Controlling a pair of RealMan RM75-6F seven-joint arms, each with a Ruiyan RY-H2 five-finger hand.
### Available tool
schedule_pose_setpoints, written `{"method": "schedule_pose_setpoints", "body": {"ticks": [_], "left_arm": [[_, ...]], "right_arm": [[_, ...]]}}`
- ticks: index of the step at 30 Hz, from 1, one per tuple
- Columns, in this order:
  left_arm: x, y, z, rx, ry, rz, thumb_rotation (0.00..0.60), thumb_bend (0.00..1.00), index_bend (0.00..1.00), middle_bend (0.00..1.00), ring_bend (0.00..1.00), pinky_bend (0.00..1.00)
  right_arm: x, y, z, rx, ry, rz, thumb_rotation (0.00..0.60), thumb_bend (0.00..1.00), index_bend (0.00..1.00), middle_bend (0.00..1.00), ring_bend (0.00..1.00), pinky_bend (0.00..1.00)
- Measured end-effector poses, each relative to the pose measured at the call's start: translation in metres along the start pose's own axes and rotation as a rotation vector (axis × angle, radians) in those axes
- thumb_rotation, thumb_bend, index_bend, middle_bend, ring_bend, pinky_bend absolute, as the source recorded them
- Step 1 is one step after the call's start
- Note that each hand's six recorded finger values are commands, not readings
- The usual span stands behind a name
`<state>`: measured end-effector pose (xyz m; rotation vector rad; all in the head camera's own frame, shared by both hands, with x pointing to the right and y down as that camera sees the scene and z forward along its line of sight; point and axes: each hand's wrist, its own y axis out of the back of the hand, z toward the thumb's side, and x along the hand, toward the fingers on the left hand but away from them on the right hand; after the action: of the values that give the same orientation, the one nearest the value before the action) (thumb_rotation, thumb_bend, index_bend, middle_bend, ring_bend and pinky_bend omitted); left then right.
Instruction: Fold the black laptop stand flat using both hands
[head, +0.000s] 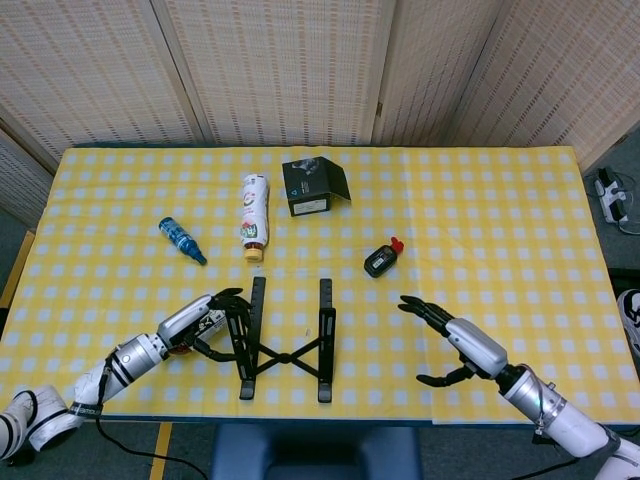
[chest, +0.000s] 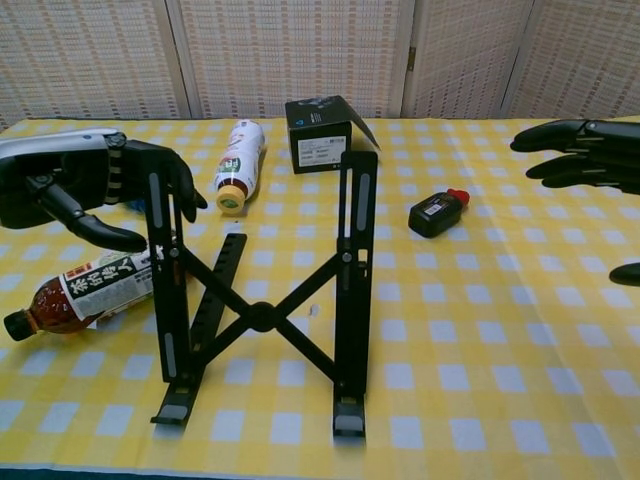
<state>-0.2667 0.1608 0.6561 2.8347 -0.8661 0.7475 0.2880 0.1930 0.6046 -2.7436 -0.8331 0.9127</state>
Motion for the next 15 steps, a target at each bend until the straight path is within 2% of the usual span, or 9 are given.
{"method": "schedule_pose_setpoints", "body": {"ticks": [7,15], "left_arm": [[-0.02,-0.005,0.004,0.028,-0.045,-0.03,0.6,0.15,0.5,0.49,0.27,0.0],[-0.034,-0.015,0.012,0.068,-0.079,-0.07,0.6,0.15,0.5,0.5,0.27,0.0]], "right_arm": [[-0.016,-0.021,0.009,-0.03,0.057,0.073,0.6,0.25,0.0,0.0,0.08,0.0],[-0.031,-0.037,0.014,-0.052,0.098,0.11,0.6,0.25,0.0,0.0,0.08,0.0]]}}
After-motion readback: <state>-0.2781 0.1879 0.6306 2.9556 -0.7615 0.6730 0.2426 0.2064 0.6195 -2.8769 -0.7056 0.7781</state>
